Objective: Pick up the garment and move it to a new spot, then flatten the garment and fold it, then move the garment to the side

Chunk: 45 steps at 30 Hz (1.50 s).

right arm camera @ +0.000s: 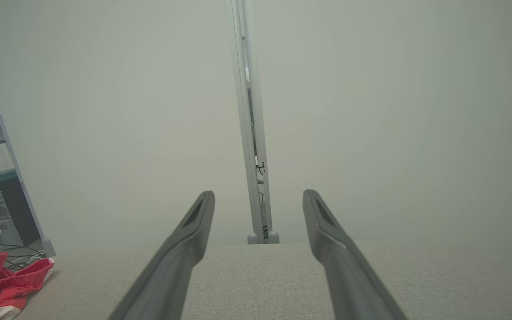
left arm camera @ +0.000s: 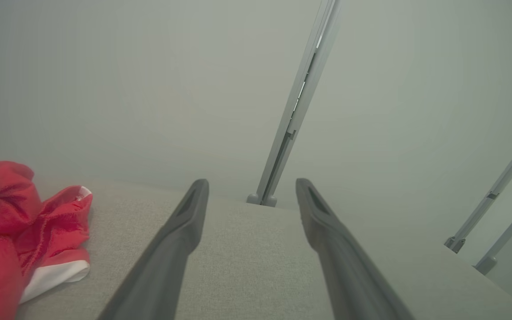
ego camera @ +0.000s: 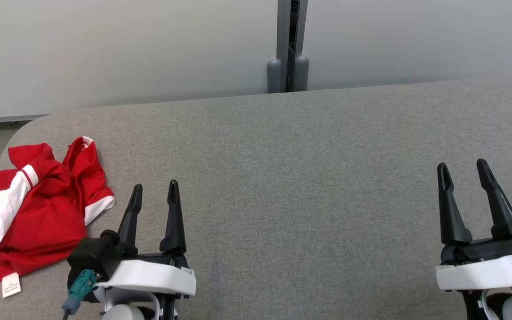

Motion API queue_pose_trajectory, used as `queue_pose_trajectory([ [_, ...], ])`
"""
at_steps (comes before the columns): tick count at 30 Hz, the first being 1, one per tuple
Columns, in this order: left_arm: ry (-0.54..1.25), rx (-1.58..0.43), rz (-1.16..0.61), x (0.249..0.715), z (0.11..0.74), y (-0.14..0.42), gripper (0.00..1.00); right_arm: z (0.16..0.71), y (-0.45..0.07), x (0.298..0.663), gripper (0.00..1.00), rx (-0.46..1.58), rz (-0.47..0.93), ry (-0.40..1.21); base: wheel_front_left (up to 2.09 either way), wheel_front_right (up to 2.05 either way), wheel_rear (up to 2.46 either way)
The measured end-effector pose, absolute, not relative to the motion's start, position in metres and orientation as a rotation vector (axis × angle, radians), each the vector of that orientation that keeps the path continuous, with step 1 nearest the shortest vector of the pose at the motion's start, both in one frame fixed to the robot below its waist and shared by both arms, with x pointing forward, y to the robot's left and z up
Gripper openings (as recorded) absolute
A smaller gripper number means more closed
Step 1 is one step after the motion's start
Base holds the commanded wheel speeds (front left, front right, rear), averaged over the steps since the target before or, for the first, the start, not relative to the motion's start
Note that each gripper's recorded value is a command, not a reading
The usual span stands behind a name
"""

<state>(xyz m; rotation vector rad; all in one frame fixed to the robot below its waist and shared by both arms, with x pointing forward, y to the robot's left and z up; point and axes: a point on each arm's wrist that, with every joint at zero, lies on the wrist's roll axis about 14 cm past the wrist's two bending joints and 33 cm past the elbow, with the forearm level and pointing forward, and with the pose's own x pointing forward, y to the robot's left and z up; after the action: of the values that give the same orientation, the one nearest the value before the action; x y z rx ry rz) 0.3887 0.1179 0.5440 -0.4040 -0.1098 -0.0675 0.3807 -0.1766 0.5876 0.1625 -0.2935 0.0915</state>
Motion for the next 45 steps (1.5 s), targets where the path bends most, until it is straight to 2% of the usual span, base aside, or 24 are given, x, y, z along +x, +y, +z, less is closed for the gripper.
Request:
queue_pose_trajectory([
  [13,-0.031,-0.334,-0.072,0.382,0.513,0.109,1.00,0.547,-0.173,0.380,1.00,0.153,0.084,-0.186,0.00,0.00,0.00],
  [30,-0.063,-0.213,-0.106,0.379,0.514,0.099,1.00,0.551,-0.165,0.381,1.00,0.037,0.112,-0.212,0.00,0.00,0.00],
  [35,-0.052,-0.236,-0.100,0.379,0.510,0.099,1.00,0.551,-0.164,0.382,1.00,0.015,0.116,-0.218,0.00,0.00,0.00],
  [39,-0.026,-0.329,-0.042,0.381,0.505,0.113,1.00,0.545,-0.169,0.382,1.00,0.096,0.097,-0.203,0.00,0.00,0.00],
  [45,-0.023,-0.317,-0.052,0.381,0.503,0.112,1.00,0.541,-0.171,0.382,1.00,0.109,0.090,-0.191,0.00,0.00,0.00],
])
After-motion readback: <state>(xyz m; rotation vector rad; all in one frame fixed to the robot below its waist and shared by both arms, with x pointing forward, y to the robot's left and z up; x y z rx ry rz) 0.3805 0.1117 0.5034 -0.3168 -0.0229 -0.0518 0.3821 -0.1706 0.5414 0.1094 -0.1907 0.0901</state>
